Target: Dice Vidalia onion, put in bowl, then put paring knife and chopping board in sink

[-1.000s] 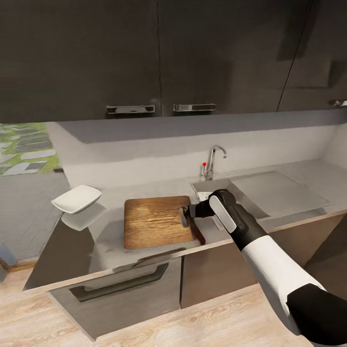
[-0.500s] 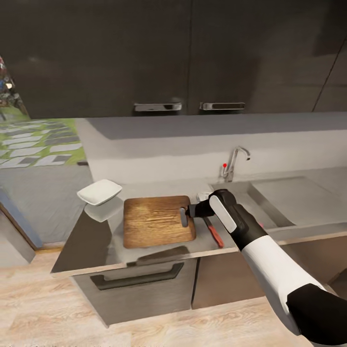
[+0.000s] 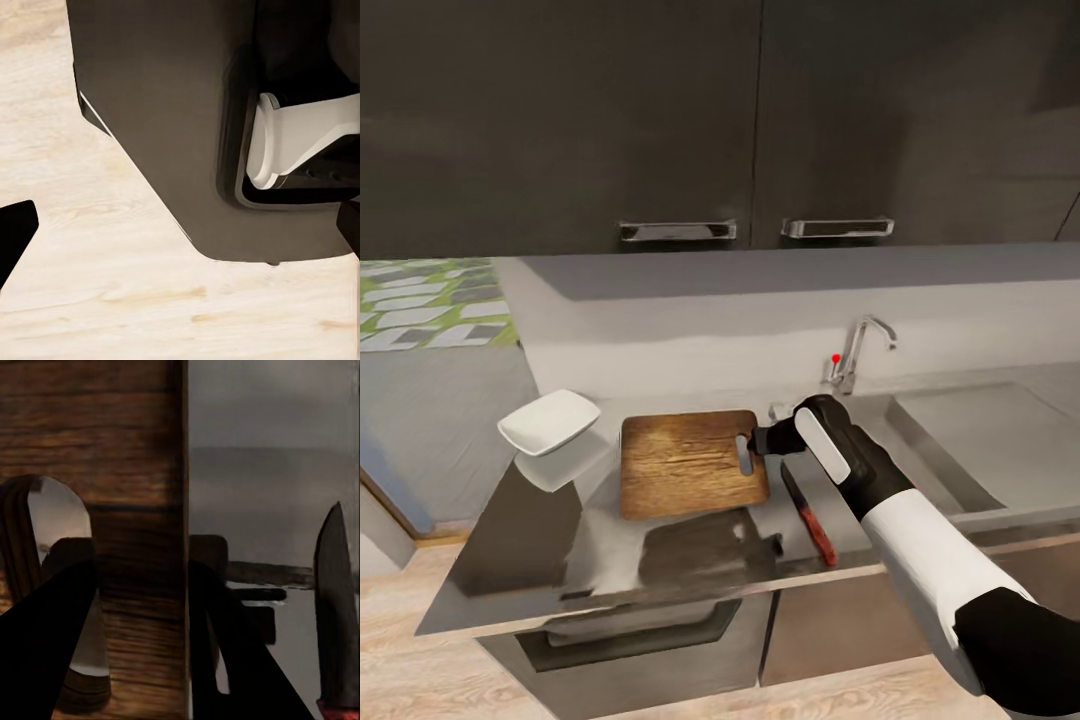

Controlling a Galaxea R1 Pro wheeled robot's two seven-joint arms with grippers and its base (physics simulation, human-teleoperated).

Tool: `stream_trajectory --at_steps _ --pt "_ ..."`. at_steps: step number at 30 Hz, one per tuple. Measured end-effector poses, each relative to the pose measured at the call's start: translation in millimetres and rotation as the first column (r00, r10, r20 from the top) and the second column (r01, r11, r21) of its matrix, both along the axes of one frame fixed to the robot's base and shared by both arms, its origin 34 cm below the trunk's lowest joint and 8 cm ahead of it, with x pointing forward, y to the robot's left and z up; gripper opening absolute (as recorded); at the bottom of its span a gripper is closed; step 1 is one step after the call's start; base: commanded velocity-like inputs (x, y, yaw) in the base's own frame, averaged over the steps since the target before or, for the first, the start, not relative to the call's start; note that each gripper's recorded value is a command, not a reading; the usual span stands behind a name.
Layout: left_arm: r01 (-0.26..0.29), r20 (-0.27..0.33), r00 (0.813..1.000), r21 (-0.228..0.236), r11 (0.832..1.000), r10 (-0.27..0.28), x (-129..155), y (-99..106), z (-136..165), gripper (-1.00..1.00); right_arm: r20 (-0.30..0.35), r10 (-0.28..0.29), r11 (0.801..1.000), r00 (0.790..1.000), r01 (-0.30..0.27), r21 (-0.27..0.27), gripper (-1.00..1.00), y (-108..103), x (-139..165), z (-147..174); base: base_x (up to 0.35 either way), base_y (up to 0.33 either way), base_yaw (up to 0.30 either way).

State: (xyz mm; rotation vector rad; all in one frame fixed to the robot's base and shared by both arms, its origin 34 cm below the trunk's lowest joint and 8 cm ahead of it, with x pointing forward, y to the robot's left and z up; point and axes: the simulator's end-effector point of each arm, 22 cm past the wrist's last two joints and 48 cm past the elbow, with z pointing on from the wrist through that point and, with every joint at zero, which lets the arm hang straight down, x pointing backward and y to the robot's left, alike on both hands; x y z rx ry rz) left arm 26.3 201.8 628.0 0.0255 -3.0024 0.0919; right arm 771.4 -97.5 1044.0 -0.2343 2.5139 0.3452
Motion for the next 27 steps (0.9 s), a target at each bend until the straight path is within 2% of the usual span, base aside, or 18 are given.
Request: stream_trajectory --at_steps 13,17,23,27 --pt "0.0 0.0 1.0 0.0 1.0 0.0 0.1 -0.1 0.0 1.0 -0.006 -0.009 1.0 1.0 0.009 -0.011 -1.0 -3.7 0.2 -3.6 0.307 -0.098 0.0" --pt "0.0 0.0 1.0 0.0 1.0 0.0 0.2 0.0 0.0 1.0 -0.02 -0.011 1.0 1.0 0.011 -0.006 -1.0 -3.7 -1.3 -7.7 0.064 -0.022 0.0" --pt "0.0 -0.001 1.0 0.0 1.0 0.0 0.2 0.0 -0.1 1.0 -0.065 -0.032 0.999 0.997 0.03 -0.036 -1.0 -13.7 -6.1 -27.2 0.011 -0.004 0.0" --pt "0.0 -0.001 1.0 0.0 1.0 0.0 0.2 0.0 -0.1 1.0 -0.082 -0.031 0.999 0.996 0.028 -0.035 -1.0 -10.1 -9.3 -32.9 0.002 -0.001 0.0"
